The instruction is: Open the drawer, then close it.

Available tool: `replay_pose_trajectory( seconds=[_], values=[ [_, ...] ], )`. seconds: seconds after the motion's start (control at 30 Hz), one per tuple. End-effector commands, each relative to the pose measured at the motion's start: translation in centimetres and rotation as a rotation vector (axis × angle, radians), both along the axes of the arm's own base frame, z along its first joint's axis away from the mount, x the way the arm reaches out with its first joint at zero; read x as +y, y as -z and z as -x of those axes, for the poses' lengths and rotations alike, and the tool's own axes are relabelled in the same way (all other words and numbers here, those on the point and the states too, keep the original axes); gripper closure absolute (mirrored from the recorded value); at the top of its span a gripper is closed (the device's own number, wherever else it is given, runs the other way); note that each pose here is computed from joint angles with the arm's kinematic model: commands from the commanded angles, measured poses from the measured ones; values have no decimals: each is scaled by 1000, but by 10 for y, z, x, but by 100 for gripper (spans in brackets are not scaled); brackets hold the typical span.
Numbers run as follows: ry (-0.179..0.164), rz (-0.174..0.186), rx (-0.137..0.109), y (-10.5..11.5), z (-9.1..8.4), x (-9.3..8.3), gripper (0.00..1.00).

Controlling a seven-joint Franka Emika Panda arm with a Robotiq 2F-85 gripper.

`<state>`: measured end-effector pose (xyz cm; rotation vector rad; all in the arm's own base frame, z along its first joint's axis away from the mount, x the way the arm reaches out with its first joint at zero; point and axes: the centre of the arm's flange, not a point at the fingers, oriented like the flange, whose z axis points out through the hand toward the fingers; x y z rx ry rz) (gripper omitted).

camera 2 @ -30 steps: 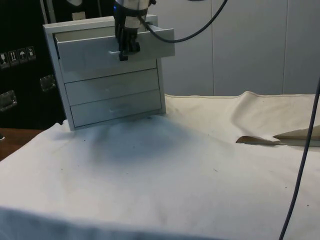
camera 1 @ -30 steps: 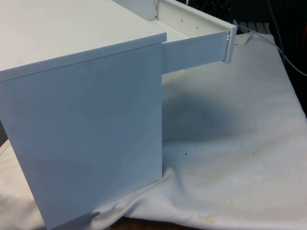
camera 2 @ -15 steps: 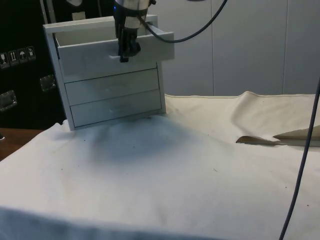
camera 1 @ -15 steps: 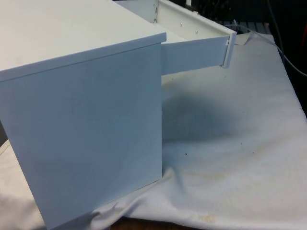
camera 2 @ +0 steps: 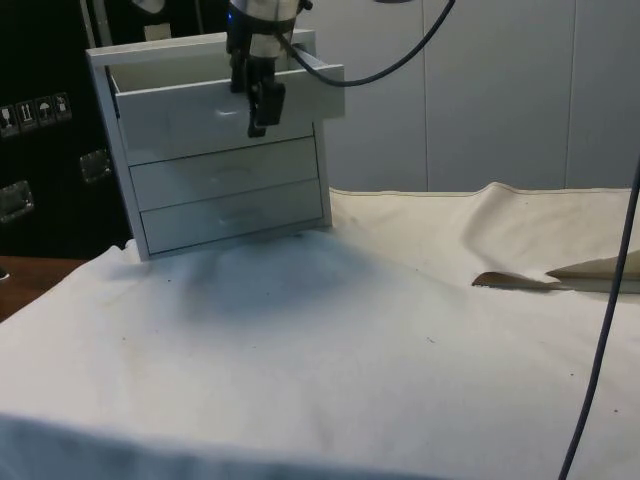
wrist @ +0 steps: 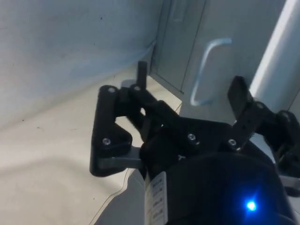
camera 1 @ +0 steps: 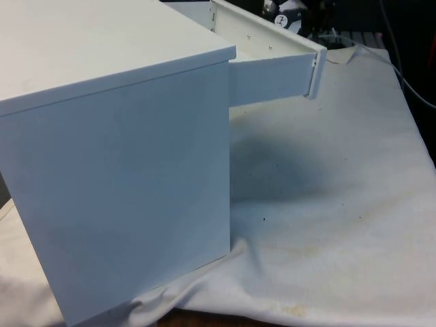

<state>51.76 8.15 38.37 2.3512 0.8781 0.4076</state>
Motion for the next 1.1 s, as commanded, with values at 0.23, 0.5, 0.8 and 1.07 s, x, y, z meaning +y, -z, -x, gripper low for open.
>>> replay_pose_trajectory(
  seconds=[0.23,0.5,0.8,1.07],
  values=[
    [1,-11,8,13,11,21,0],
    [7,-13,9,25,17,35,0],
    [15,-13,22,49,18,42,0],
    [21,-10,23,57,17,43,0]
  ],
)
